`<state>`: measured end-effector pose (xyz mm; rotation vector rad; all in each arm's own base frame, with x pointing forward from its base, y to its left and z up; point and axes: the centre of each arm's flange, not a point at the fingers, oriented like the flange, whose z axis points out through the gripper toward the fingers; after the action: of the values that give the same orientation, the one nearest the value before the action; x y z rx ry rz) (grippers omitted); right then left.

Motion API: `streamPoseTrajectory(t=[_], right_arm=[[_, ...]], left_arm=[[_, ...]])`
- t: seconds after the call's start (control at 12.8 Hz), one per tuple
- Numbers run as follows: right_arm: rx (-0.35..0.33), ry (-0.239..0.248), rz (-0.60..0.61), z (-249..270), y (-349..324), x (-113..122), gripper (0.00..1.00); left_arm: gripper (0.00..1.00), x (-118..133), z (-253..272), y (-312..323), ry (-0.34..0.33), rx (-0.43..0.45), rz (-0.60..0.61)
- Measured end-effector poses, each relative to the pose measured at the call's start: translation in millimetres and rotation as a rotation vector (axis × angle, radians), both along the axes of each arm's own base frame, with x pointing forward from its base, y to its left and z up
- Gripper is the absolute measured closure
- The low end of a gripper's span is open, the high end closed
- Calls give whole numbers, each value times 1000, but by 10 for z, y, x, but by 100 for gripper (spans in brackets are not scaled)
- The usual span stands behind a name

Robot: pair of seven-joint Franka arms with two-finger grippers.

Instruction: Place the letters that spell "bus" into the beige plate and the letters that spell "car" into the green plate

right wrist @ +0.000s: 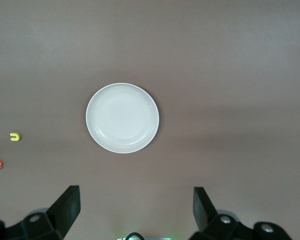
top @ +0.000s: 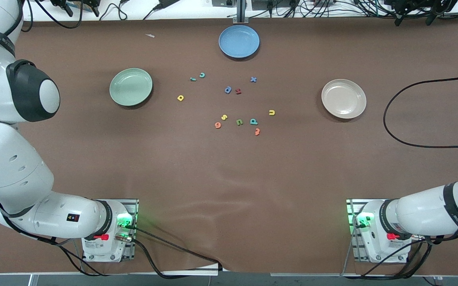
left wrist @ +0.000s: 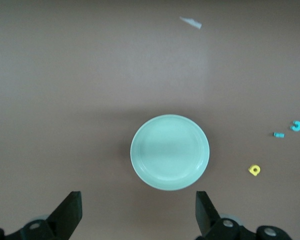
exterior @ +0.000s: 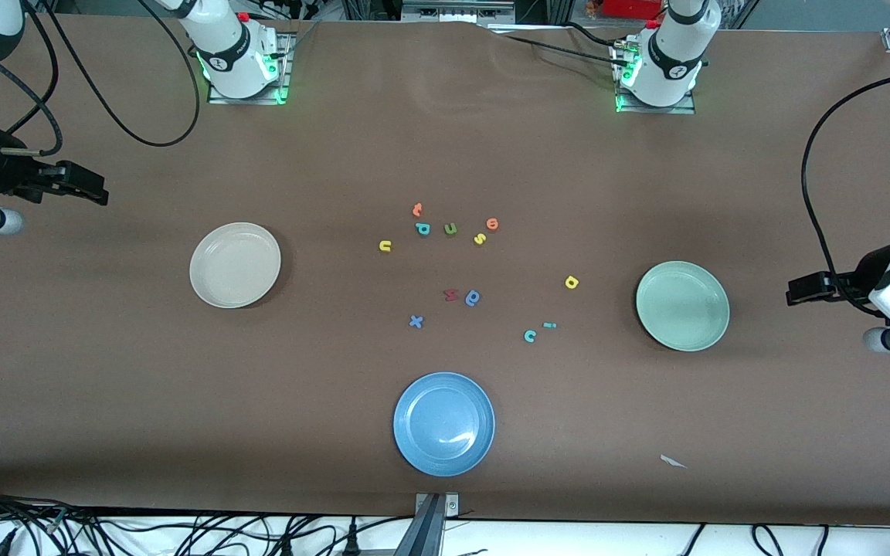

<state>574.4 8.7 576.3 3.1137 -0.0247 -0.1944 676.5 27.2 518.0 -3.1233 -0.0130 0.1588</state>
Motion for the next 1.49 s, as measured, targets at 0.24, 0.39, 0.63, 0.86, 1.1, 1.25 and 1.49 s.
streamPoseTrajectory(t=[0.24,0.39,0.63,0.86,1.1,1.25,1.49], right_arm=[[0,0,0,0,0,0,0],[0,0,0,0,0,0,0],[0,0,0,0,1,0,0],[0,0,3,0,16,0,0],[0,0,3,0,19,0,0],[0,0,2,0,15,0,0],[-4,0,3,0,13,0,0]], left_arm=[[0,-20,-6,-8,16,-2,-1],[0,-16,33,-17,7,-1,-3],[0,-20,105,-14,-6,-1,-3],[0,-19,108,-29,-6,-2,-5],[0,-20,96,-120,-1,-9,-6],[0,-17,64,-316,6,-17,64],[0,-35,-148,-600,58,-86,196]])
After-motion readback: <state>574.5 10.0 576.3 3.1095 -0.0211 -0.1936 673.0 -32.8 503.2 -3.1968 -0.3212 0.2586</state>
